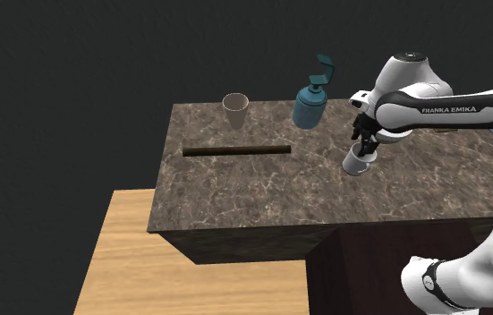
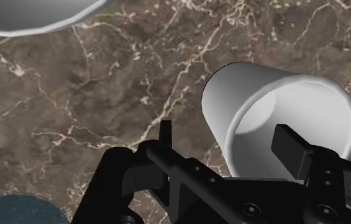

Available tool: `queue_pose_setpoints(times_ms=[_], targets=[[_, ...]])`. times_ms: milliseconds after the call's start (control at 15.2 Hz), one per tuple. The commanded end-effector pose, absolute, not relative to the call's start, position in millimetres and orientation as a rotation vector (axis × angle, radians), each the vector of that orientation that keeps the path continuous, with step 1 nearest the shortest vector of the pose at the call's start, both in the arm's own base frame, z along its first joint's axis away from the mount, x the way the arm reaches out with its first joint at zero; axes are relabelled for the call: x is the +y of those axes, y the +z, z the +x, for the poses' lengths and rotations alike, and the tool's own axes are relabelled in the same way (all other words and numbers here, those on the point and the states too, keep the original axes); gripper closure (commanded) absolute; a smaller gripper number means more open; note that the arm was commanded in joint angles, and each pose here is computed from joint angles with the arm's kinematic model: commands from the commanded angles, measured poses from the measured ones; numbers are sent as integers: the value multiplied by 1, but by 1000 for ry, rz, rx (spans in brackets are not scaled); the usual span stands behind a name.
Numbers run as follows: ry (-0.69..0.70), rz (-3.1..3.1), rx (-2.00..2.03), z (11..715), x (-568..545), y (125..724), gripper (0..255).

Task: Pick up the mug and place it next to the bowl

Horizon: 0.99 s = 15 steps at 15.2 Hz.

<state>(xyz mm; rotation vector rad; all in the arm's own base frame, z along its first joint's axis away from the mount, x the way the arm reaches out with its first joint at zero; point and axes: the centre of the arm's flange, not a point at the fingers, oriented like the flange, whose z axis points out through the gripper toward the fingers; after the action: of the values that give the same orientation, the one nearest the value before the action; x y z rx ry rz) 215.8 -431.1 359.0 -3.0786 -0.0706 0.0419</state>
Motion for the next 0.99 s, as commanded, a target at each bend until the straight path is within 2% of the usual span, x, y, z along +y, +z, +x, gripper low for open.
queue_pose_setpoints(times_ms=[0, 132, 396, 924], targets=[[42, -3079, -71, 216, -431, 359, 0], [42, -3079, -71, 216, -431, 359, 0], [42, -3079, -71, 217, -434, 409, 0], [42, -3079, -71, 217, -434, 409, 0]])
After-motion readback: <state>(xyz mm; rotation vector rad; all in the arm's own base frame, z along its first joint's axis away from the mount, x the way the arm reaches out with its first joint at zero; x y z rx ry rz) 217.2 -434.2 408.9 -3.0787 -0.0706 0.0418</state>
